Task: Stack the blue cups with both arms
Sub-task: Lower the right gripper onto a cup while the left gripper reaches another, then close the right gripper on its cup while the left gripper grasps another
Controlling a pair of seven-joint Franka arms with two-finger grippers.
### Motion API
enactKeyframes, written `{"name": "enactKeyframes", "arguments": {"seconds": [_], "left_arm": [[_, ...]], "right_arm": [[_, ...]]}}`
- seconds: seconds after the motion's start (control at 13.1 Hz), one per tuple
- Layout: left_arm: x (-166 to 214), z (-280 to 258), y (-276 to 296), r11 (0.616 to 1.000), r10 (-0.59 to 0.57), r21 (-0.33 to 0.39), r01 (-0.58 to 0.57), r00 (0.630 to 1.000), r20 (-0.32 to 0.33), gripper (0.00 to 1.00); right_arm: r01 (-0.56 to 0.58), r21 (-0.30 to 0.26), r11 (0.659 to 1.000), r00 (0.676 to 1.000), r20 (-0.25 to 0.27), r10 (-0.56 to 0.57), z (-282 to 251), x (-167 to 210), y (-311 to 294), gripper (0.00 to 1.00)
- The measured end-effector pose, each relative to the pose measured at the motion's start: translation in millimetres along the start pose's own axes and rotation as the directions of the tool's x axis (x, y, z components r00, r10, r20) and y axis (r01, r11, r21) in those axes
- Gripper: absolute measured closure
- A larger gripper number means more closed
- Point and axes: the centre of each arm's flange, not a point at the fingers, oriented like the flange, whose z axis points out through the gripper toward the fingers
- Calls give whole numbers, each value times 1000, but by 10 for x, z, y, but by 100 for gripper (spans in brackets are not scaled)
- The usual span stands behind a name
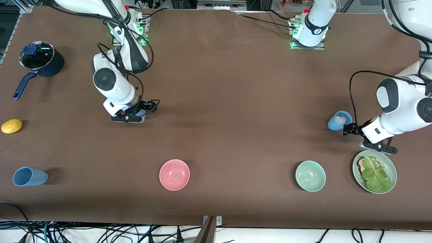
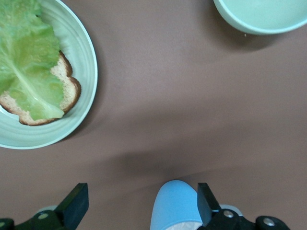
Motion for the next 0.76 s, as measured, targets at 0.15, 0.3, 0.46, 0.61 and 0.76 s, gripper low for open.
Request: {"name": "enactKeyframes", "arguments": {"seconds": [0.15,0.3,0.46,0.61,0.76], "left_arm": [[-100,98,-15,1000,24,6,-24,1000,-4,0],[-188,158,-111,999,42,6,-42,999,-2,0],[-259,116,-198,998,54,-9,-54,998,-17,0],[-333,3,-255,998,54,-18,-55,998,-38,0],[-376,-104,-245,998,55,-17,-56,997,-52,0]], "right_arm": [[0,-1,1000,1000,6,0,46,-1,-2,11],[0,-2,1000,1000,8,0,57,-2,-2,35],[-1,-6,1000,1000,18,1,68,-9,9,57],[-5,-16,1000,999,42,6,103,-23,45,81],[-14,-27,1000,998,65,16,71,5,97,95]]}}
